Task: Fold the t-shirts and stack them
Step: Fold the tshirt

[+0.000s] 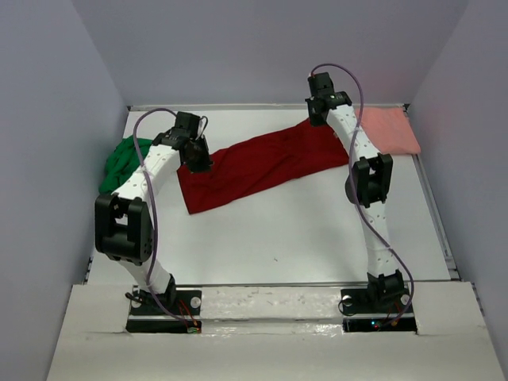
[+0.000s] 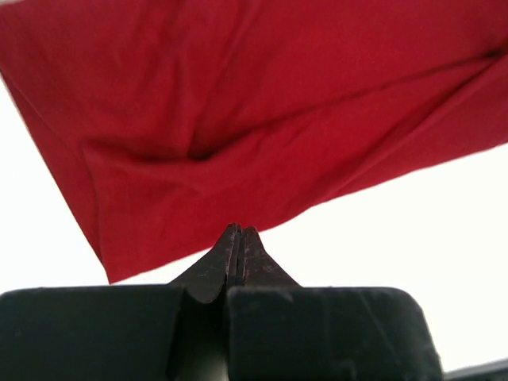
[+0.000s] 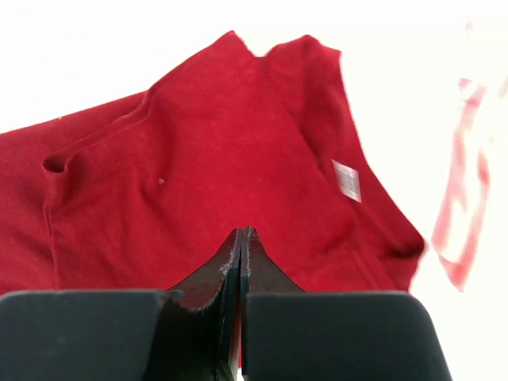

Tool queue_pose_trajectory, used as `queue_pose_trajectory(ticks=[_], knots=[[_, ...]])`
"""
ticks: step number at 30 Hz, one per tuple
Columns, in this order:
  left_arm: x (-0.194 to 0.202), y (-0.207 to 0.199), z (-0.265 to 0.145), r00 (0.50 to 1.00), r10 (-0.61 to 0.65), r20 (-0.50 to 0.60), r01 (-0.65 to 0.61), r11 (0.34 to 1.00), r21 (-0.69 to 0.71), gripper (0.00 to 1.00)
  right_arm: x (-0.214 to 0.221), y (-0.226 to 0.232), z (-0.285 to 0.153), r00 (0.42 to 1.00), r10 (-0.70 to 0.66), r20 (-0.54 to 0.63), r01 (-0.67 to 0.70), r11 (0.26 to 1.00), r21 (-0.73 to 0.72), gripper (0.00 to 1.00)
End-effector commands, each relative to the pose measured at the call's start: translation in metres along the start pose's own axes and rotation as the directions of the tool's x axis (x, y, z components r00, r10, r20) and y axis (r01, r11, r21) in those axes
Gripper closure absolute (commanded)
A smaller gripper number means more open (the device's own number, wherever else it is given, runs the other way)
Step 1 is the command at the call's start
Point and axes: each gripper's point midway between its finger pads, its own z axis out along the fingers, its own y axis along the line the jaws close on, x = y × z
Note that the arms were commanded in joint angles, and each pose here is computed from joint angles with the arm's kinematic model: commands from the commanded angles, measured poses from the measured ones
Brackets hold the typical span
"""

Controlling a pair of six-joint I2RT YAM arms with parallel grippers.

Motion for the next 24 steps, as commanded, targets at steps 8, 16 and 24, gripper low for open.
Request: queue_pose_trajectory(ticks=[8,16,24], knots=[[0.015,-0.009,0.027,0.999,-0.003,-0.048,0.005,0.999,0.041,1.0,0.015,0.032,0.016,0.999,0.005,-0.04,-0.013,0.98,-0.196,1.0],[0.022,-0.006,0.051,0.995,-0.019,-0.097,0.019,1.0,-0.004,1.0,0.019,0.022,0.026,0.99,0.113,-0.09,-0.133,0.952,-0.276,1.0],[0.036,-0.005,0.061,0.989,-0.023,-0.143,0.017,0.999,-0.043,1.0,0.033,0.023,0.026,0.984,0.116,-0.135,-0.149,0.951,-0.269,1.0]])
